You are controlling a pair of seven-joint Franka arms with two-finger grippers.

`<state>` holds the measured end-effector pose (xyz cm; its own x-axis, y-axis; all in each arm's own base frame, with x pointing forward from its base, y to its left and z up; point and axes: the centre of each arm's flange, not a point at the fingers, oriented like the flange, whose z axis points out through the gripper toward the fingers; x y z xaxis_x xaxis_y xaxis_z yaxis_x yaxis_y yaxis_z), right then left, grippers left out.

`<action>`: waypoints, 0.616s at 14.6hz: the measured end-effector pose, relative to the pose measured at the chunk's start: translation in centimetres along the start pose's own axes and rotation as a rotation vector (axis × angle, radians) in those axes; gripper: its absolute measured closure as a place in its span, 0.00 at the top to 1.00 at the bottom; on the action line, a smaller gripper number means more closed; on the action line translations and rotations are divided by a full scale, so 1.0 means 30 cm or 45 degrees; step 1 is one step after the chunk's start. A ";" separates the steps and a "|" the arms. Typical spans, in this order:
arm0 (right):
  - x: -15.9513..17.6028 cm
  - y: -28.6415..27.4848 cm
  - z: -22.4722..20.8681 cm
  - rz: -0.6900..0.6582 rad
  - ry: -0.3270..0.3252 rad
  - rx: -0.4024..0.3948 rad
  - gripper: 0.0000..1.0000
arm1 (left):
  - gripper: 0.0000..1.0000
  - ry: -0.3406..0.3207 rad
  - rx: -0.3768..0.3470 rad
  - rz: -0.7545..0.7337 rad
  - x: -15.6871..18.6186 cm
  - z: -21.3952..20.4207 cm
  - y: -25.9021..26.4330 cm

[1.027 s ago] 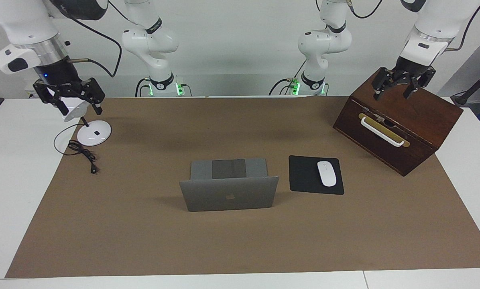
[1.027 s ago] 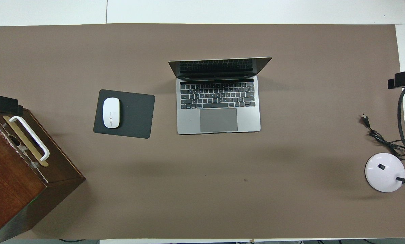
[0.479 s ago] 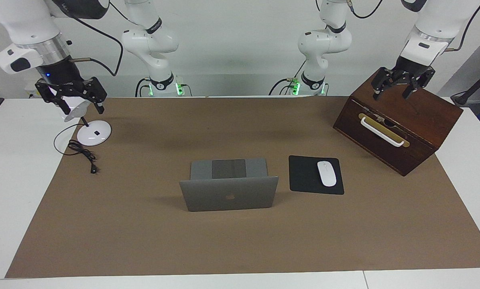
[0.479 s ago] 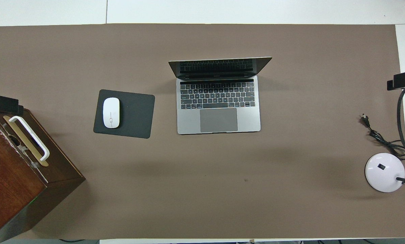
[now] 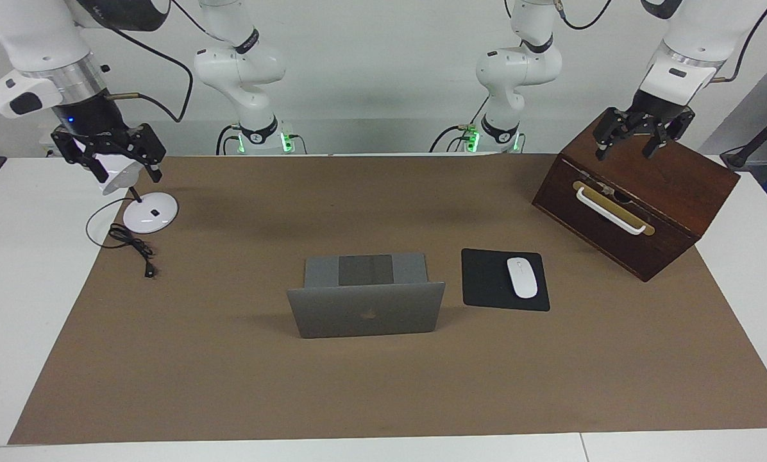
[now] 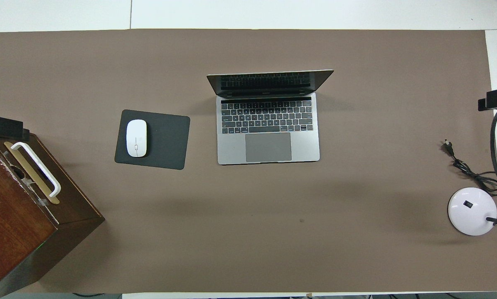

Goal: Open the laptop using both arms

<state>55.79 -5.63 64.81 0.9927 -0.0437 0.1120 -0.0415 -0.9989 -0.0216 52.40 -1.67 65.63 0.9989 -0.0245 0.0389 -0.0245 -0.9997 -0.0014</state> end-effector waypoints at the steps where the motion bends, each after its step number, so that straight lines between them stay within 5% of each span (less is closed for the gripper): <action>1: 0.000 0.000 0.000 0.000 0.000 0.000 1.00 | 1.00 0.000 0.000 0.000 0.000 0.000 0.000; 9: 0.000 0.007 0.001 0.004 0.000 -0.001 1.00 | 1.00 0.000 -0.001 0.001 0.000 0.000 0.001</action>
<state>55.78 -5.83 64.79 0.9926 -0.0472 0.1116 -0.0451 -0.9988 -0.0216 52.39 -1.71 65.63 0.9989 -0.0257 0.0389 -0.0256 -0.9997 -0.0010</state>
